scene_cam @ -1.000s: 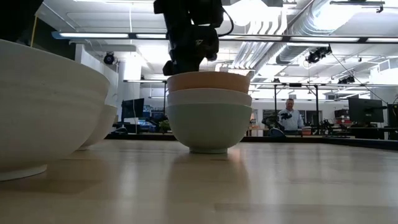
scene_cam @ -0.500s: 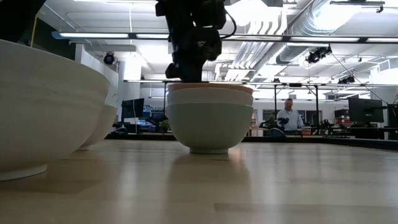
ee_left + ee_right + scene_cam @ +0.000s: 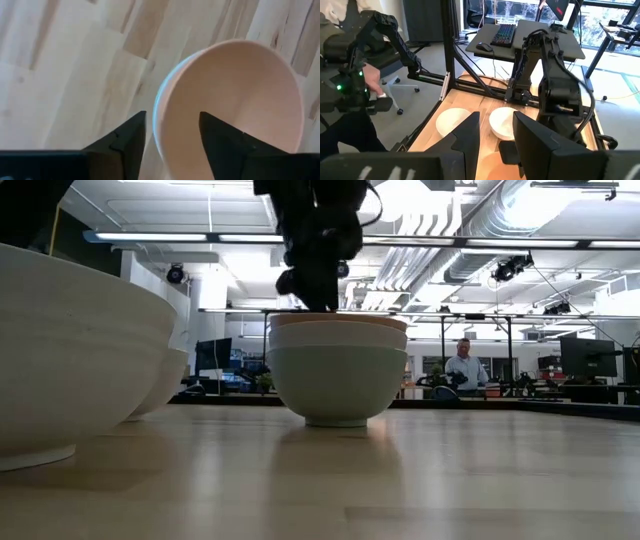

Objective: Nest bowls inside each other
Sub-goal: Stack the white bowl on the orange bowl

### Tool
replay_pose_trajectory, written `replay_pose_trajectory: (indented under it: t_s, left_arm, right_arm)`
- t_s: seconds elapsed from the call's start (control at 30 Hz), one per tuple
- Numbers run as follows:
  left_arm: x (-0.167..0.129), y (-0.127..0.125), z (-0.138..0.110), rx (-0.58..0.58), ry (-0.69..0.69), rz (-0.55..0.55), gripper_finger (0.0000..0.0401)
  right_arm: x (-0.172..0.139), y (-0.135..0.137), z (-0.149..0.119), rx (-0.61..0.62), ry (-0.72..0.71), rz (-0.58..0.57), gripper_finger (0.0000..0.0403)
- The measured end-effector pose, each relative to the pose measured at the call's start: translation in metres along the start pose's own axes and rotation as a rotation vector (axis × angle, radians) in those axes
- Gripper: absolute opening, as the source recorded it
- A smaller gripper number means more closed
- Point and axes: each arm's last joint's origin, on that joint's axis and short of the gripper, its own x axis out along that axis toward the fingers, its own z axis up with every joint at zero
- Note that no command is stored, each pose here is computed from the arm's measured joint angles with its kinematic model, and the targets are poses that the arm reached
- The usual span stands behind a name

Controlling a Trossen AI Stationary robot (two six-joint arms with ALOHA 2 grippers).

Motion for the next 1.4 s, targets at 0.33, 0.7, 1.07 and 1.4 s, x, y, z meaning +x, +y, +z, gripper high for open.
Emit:
replay_pose_trajectory:
  t_s: [0.33,0.7,1.07,1.4]
  left_arm:
    - [-0.035,0.02,-0.018,0.172,0.259,0.18,0.0184]
    - [-0.043,0.021,-0.051,0.306,0.445,0.153,0.0184]
    - [-0.038,0.03,-0.117,0.361,0.36,0.06,0.0184]
    - [-0.041,0.048,-0.167,0.28,0.288,0.079,0.0184]
  right_arm:
    - [0.0,0.001,-0.003,0.048,0.027,0.004,0.011]
    - [0.0,0.001,-0.005,0.054,0.052,0.007,0.011]
    - [0.0,0.001,-0.006,0.034,0.059,0.008,0.011]
    - [0.011,-0.005,0.002,0.03,0.0,-0.011,0.011]
